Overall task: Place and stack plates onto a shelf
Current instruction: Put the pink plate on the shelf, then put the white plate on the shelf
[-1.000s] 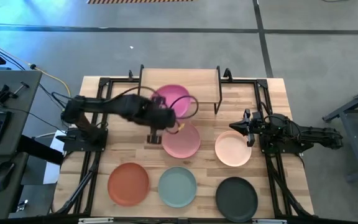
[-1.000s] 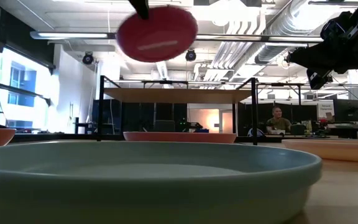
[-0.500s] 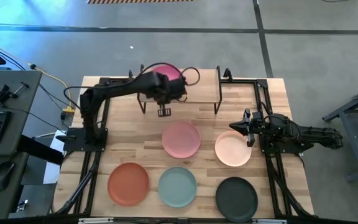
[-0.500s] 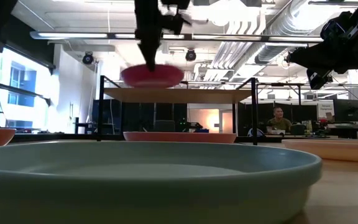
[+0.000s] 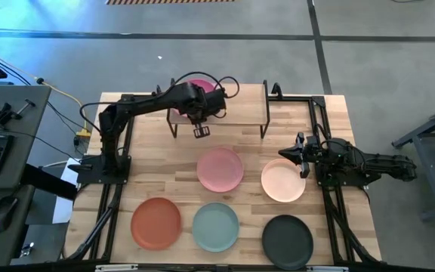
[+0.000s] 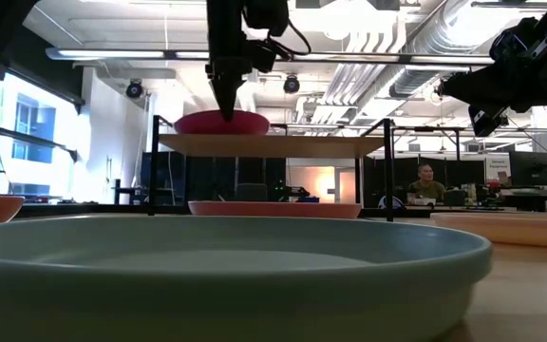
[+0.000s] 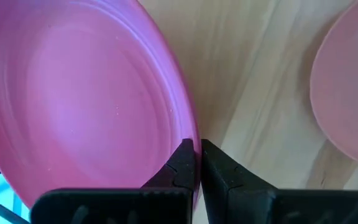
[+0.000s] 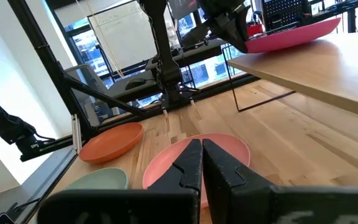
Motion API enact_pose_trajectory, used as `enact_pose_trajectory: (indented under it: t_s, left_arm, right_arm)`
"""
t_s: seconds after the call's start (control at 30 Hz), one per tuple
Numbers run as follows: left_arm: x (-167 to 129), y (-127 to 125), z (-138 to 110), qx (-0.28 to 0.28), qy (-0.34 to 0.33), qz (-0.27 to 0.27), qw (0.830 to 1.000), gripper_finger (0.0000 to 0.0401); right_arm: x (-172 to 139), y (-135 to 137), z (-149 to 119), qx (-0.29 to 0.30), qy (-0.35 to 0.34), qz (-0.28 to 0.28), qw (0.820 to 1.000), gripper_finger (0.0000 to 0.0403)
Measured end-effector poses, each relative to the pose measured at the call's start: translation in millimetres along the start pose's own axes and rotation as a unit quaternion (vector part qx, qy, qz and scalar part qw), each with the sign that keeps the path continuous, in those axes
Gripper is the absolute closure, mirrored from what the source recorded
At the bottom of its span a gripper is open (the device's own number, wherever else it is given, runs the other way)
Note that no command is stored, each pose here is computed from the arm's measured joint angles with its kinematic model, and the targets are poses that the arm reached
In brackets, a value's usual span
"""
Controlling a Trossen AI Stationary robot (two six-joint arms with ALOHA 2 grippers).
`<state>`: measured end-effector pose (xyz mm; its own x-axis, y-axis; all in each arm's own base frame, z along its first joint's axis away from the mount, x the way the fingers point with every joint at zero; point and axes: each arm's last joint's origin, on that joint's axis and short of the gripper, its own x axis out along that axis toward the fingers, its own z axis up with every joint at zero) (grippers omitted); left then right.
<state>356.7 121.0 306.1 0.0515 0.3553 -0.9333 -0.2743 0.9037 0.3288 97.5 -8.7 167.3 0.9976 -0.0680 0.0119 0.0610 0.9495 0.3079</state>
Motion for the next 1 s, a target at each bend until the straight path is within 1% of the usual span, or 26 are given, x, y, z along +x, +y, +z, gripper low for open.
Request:
enact_pose_trajectory:
  t_s: [0.13,0.33,0.43,0.73,0.83,0.9,0.97,1.0]
  left_arm:
    - [-0.5,-1.1,0.1,0.011,-0.001,-0.002,1.000,0.0396]
    - [-0.3,-0.3,0.0,0.015,0.000,0.002,1.000,0.0372]
    - [-0.3,0.0,0.0,0.015,0.000,0.008,1.000,0.0356]
    - [-5.2,-4.6,-1.1,0.019,0.000,-0.008,1.000,0.0301]
    - [-24.8,-2.4,0.7,0.011,-0.024,-0.024,0.999,0.0290]
    - [-46.0,3.5,-1.0,-0.014,-0.053,-0.043,0.998,0.0285]
    - [-70.3,8.8,-3.4,-0.055,-0.108,-0.079,0.989,0.0282]
    - [-82.8,11.8,-6.2,-0.080,-0.142,-0.104,0.981,0.0281]
  right_arm:
    - [0.0,0.0,-0.1,0.000,0.000,0.000,1.000,0.0402]
    - [0.0,0.0,-0.1,0.000,0.000,0.000,1.000,0.0402]
    - [0.0,0.0,-0.1,0.000,0.000,0.000,1.000,0.0402]
    - [0.0,0.0,0.0,0.000,0.000,0.000,1.000,0.0402]
    - [0.0,-0.1,-0.1,0.000,0.000,0.000,1.000,0.0402]
    - [0.0,0.0,0.0,0.000,0.000,0.000,1.000,0.0402]
    - [0.0,-0.1,-0.2,0.000,0.000,0.000,1.000,0.0402]
    - [0.0,0.0,-0.1,0.000,0.000,0.000,1.000,0.0402]
